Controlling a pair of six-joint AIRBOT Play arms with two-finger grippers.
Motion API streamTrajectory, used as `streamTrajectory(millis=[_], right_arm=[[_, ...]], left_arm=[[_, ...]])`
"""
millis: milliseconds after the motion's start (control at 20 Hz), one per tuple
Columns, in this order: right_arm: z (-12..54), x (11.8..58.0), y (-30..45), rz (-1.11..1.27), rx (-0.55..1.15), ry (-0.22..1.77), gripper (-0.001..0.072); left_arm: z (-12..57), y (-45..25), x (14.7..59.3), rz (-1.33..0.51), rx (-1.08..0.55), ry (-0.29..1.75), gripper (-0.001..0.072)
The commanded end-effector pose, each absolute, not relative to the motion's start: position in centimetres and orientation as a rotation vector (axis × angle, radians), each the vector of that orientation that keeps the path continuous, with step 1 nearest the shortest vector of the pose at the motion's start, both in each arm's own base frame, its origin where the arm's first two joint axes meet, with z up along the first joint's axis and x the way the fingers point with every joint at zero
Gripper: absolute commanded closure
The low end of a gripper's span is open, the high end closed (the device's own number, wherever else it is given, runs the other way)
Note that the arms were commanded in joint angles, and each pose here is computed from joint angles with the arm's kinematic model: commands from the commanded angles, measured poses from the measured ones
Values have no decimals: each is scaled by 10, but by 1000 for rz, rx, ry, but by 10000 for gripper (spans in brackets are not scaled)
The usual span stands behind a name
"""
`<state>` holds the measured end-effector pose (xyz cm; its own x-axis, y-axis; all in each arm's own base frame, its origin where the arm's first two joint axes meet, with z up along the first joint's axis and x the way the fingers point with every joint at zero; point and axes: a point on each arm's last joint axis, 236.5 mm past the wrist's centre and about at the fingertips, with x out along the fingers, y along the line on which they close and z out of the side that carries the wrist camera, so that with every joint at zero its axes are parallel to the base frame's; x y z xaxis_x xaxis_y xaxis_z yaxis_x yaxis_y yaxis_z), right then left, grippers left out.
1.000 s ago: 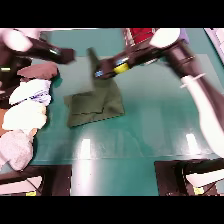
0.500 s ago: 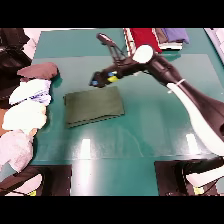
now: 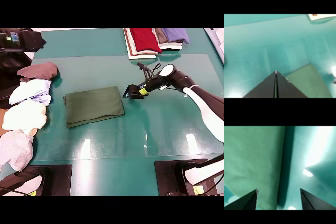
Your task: Fold the shirts.
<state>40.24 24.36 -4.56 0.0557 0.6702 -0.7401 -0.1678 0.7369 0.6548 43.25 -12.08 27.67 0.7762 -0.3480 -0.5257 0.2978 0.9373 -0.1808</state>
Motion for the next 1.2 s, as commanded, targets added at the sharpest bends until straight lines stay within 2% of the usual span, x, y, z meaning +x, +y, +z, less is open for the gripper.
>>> streamTrajectory(millis=[0,100,150,250,300,350,550,650,800,950,1150], right_arm=[[-70,400,279,726,529,1439,123],[-77,401,316,785,537,1450,124],[-78,402,333,814,552,1451,159],[-80,403,362,866,549,1446,345],[-79,403,371,887,517,1435,535],[-76,406,376,904,481,1414,690],[-40,443,343,844,349,1272,693],[-17,466,288,733,299,1206,693],[15,484,168,500,321,1134,693],[48,476,31,237,428,1039,693],[70,418,-130,-120,561,911,694]], left_arm=[[267,-128,436,-367,-99,610,679],[266,-129,435,-368,-98,616,678],[266,-129,435,-368,-98,616,678],[264,-130,434,-372,-101,624,678],[265,-132,433,-382,-111,625,678],[266,-135,433,-390,-119,624,679],[265,-154,426,-425,-74,624,679],[264,-178,417,-475,-46,626,679],[266,-206,405,-541,-27,621,679],[269,-218,401,-567,-26,609,679],[270,-219,401,-565,-49,612,679]])
